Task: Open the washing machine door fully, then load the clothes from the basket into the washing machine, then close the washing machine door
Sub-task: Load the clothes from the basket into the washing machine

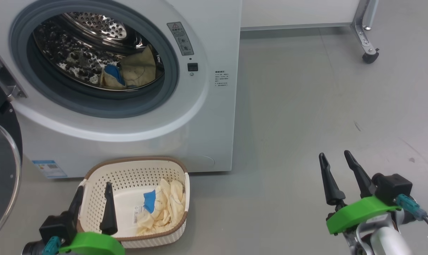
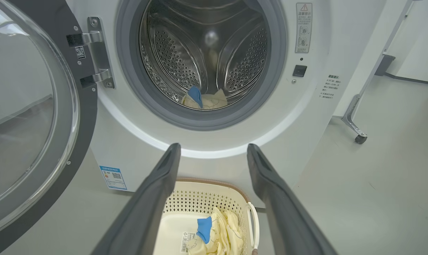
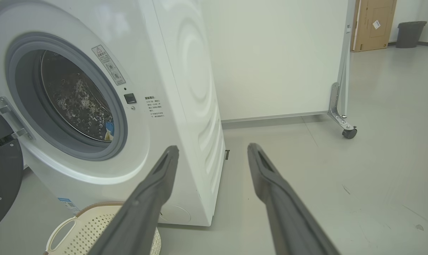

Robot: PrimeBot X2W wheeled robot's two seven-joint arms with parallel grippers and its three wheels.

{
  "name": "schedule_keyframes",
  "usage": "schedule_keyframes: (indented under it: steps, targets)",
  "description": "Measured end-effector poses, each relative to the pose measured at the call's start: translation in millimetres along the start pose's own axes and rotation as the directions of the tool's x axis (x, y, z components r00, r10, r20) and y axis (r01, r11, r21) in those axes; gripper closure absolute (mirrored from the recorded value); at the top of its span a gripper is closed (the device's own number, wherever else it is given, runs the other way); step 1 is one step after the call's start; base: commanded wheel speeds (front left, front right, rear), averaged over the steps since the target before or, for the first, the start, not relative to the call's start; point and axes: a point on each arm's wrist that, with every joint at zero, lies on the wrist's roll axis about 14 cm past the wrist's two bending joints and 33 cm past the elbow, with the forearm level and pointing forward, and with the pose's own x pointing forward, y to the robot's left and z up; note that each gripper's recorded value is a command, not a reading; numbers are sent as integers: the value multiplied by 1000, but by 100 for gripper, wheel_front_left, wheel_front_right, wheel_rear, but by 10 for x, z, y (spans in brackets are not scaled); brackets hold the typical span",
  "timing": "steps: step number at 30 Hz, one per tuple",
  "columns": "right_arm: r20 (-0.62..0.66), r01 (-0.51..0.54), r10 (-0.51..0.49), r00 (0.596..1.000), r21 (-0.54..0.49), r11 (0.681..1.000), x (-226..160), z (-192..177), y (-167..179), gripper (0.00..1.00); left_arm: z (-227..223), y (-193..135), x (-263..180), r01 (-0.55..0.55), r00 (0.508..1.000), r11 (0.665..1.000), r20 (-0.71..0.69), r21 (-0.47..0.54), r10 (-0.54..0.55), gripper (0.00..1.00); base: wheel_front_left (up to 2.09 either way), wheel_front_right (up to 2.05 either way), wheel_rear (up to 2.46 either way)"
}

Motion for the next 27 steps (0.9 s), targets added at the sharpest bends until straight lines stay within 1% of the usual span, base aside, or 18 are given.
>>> schedule_keyframes:
  steps: [13, 27]
  targets:
    - [0, -2, 2, 1000, 0, 1000, 0, 1, 5, 0, 27, -23, 13, 12, 1000, 1000, 16, 3, -12, 0, 0, 0, 0]
    - [-5, 1, -1, 1000, 1, 1000, -1, -16, -1, 0, -42, -38, 21, 26, 1000, 1000, 0, 6, -26, 0, 0, 0, 0]
